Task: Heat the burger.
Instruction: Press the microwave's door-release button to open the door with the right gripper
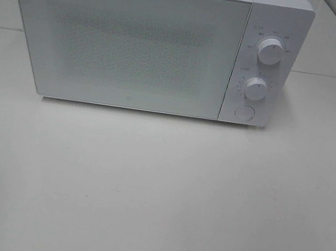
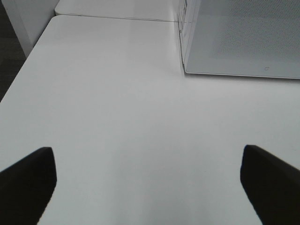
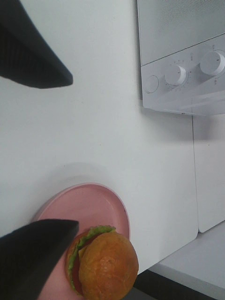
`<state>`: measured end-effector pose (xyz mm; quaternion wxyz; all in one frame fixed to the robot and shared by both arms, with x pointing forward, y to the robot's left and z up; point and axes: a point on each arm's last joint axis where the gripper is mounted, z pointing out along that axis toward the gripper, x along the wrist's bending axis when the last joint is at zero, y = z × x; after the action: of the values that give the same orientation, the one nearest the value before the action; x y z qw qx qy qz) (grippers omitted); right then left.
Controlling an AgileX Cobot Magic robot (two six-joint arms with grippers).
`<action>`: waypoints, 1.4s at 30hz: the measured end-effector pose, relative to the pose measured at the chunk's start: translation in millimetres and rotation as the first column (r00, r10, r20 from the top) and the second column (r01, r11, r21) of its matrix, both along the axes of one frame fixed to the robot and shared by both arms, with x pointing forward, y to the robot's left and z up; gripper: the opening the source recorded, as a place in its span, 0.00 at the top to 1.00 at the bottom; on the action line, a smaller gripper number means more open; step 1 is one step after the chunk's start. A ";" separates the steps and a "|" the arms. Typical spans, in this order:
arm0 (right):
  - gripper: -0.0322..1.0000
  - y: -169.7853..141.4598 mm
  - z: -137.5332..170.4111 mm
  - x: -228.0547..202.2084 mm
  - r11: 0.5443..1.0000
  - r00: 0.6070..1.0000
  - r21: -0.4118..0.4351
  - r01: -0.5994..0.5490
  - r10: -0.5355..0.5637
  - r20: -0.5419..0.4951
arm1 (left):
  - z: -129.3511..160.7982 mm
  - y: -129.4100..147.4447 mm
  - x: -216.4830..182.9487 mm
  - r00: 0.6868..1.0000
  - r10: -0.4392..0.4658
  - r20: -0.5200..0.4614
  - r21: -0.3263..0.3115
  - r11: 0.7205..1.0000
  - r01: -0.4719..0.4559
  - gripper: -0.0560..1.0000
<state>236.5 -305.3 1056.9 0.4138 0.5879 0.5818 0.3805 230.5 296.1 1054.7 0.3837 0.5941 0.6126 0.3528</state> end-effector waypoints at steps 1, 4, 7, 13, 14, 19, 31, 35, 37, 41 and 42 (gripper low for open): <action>0.23 0.0 0.0 0.0 1.000 1.000 0.000 0.000 0.000 0.000 | 0.0 0.0 0.0 1.000 0.000 0.000 0.000 1.000 0.000 0.01; 0.23 0.0 0.0 0.0 1.000 1.000 0.000 0.000 0.000 0.000 | 0.0 0.0 0.0 1.000 0.000 0.000 0.000 1.000 0.000 0.01; 0.23 0.0 0.0 0.0 1.000 1.000 0.000 0.000 0.000 0.000 | 0.0 0.0 0.0 1.000 0.000 0.000 0.000 1.000 0.000 0.01; 0.26 0.1 1.6 -0.3 1.000 1.000 0.001 -0.001 0.001 0.010 | 0.0 0.0 0.0 1.000 0.000 0.000 0.000 1.000 0.000 0.01; 0.30 0.2 7.5 -1.2 1.000 0.999 0.000 -0.003 0.003 0.049 | 0.0 0.0 0.0 1.000 0.000 0.000 0.000 1.000 0.000 0.01; 0.43 1.1 24.8 6.0 1.000 0.988 -0.003 -0.012 0.013 0.154 | 0.0 0.0 0.0 1.000 0.000 0.000 0.000 1.000 0.000 0.01; 0.95 7.5 27.3 74.9 0.997 0.937 -0.048 -0.060 0.073 0.341 | 0.0 0.0 0.0 1.000 0.000 0.000 0.000 1.000 0.000 0.01; 0.95 10.6 11.6 106.1 0.995 0.900 -0.052 -0.079 0.094 0.425 | 0.0 0.0 0.0 1.000 0.000 0.000 0.000 1.000 0.000 0.01; 0.95 11.6 6.8 117.7 0.995 0.895 -0.052 -0.086 0.100 0.434 | 0.0 0.0 0.0 1.000 0.000 0.000 0.000 1.000 0.000 0.01; 0.95 13.5 -5.4 144.6 0.994 0.899 -0.048 -0.098 0.109 0.423 | 0.0 0.0 0.0 1.000 0.000 0.000 0.000 1.000 0.000 0.01; 0.95 14.3 -11.7 156.7 0.994 0.902 -0.045 -0.104 0.113 0.417 | 0.0 0.0 0.0 1.000 0.000 0.000 0.000 1.000 0.000 0.01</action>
<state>393.2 -290.9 1045.2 0.5134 0.4548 0.5153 0.5138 230.5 296.1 1054.7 0.3837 0.5941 0.6126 0.3528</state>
